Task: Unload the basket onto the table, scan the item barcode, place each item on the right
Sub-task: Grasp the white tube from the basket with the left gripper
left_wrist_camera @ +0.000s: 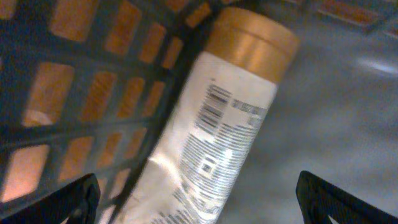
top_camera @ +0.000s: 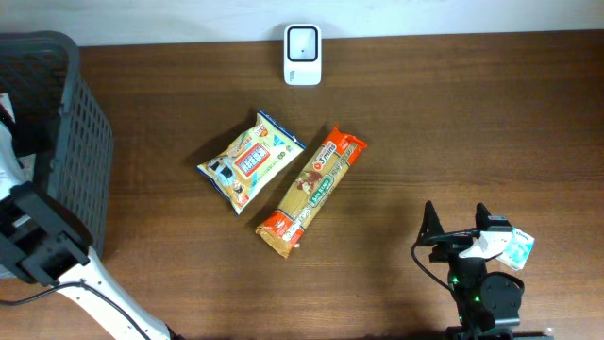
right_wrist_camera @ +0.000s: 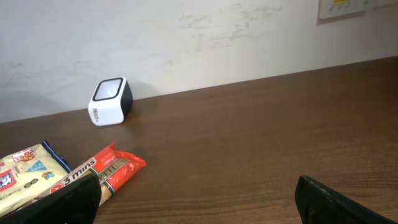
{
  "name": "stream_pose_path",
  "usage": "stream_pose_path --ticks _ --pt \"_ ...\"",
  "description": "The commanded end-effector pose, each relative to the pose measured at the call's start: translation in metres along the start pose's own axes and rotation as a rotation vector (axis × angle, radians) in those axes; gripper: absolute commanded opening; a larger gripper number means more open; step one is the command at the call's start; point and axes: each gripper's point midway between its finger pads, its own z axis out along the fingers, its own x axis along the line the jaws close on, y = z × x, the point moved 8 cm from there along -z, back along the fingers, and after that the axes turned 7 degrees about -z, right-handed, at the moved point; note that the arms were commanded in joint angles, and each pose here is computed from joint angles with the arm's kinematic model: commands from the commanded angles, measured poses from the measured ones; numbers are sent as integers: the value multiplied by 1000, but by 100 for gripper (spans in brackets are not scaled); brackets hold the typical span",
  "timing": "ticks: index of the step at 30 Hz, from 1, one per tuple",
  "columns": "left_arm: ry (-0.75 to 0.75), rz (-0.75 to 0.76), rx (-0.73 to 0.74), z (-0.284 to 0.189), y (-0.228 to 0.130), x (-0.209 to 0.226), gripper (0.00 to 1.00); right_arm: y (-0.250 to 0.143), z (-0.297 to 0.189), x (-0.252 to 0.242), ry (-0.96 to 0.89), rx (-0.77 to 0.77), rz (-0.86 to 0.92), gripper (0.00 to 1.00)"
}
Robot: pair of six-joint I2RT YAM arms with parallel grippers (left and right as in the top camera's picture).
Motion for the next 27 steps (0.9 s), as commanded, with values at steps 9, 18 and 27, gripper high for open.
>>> stream_pose_path --ticks 9,18,27 --pt "-70 114 107 65 -65 -26 54 -3 0 0 -4 5 0 99" --pt "-450 33 139 51 -73 -63 0 -3 0 0 -4 5 0 99" --pt "-391 -106 -349 -188 8 6 0 -3 0 0 -4 5 0 99"
